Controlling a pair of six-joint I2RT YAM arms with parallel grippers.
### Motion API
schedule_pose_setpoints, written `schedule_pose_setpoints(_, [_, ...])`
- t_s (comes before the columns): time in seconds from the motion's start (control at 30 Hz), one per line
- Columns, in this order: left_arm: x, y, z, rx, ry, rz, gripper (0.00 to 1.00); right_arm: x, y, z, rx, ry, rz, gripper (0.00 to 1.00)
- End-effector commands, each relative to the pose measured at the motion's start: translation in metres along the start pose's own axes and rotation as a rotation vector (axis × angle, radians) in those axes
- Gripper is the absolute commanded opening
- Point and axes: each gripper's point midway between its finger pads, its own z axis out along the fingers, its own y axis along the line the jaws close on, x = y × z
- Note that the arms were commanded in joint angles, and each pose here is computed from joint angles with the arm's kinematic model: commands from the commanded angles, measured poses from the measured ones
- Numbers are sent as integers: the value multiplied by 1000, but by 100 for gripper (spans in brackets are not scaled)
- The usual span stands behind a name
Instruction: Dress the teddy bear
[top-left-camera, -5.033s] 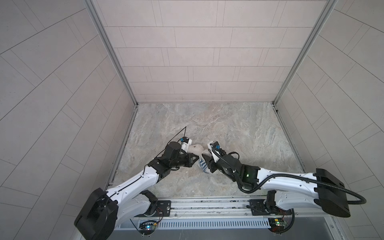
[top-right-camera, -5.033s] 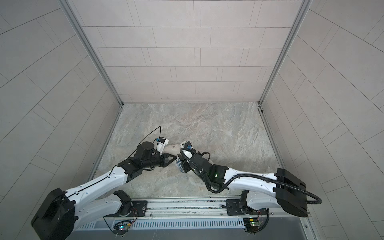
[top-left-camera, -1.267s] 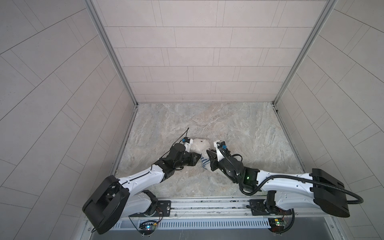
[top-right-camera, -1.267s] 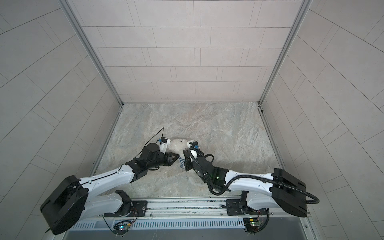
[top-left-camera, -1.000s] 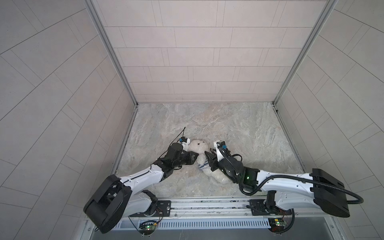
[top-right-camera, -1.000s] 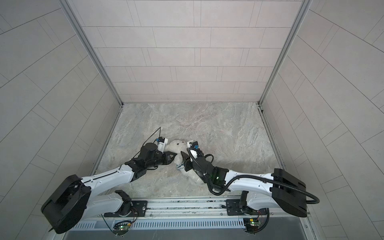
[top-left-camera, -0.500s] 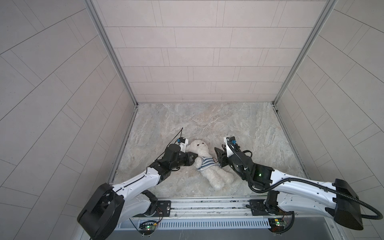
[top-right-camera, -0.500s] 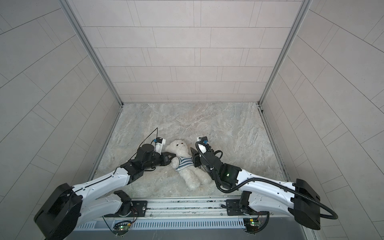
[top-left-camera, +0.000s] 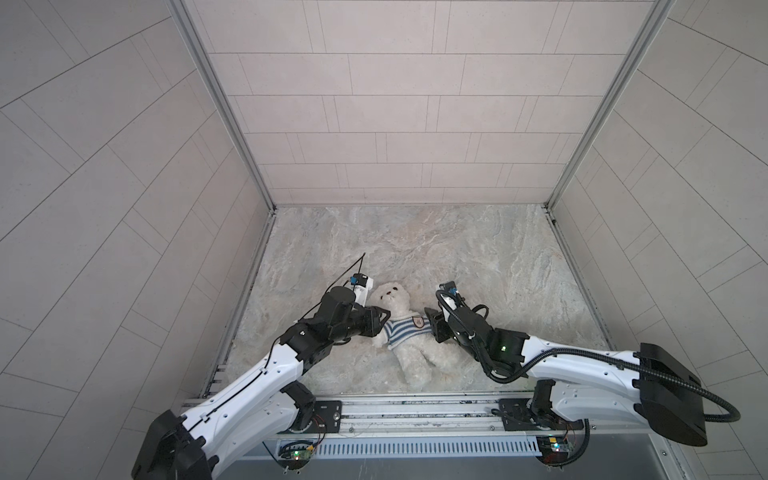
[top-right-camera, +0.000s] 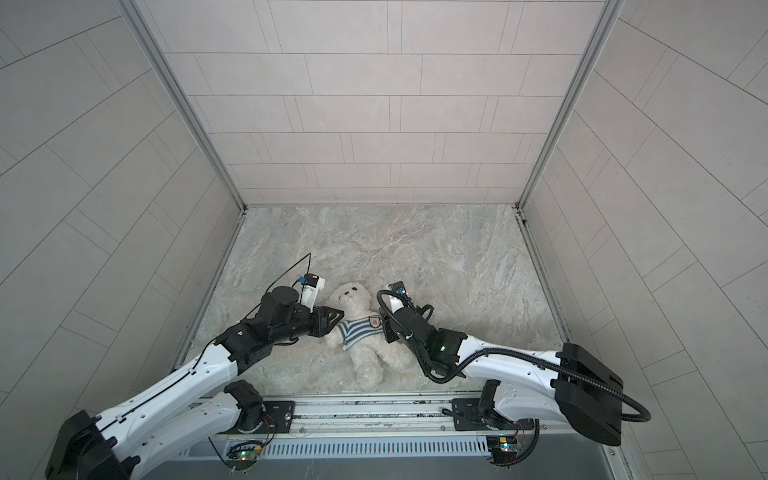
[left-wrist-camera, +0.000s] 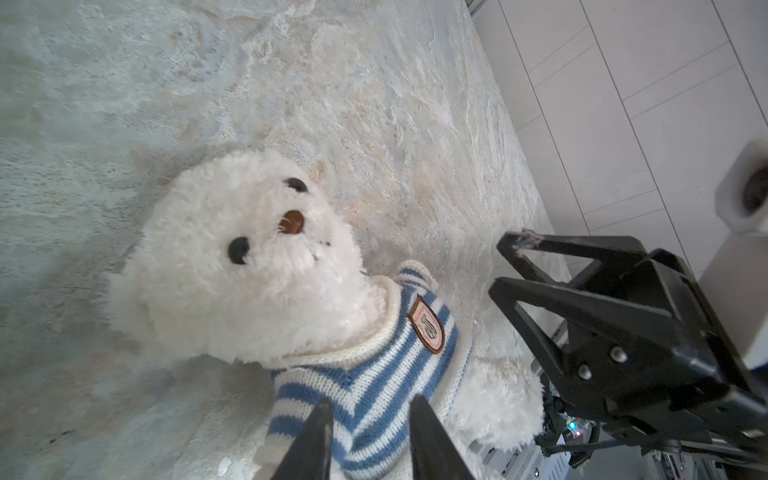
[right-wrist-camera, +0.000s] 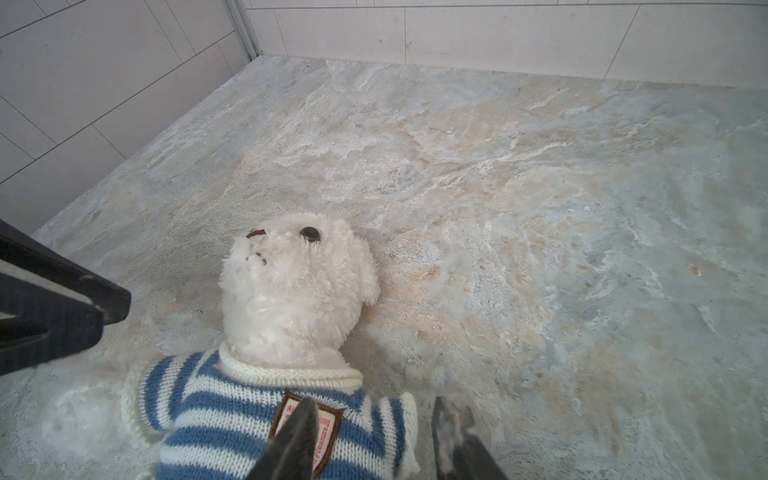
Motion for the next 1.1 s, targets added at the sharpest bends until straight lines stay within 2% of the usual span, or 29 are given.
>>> schedule_pose_setpoints(0.0, [16, -5, -1, -10, 87, 43, 36, 5, 5, 5, -24, 3, 35, 48])
schedule_pose_setpoints(0.33, [37, 0, 17, -17, 171, 32, 36, 19, 14, 16, -59, 52, 42, 44])
schedule_pose_setpoints(0.87, [43, 16, 40, -64, 206, 16, 34, 38, 15, 25, -62, 93, 86, 41])
schedule_pose_setpoints(1.07, [38, 29, 48, -81, 189, -31, 31, 42, 19, 27, -72, 105, 130, 39])
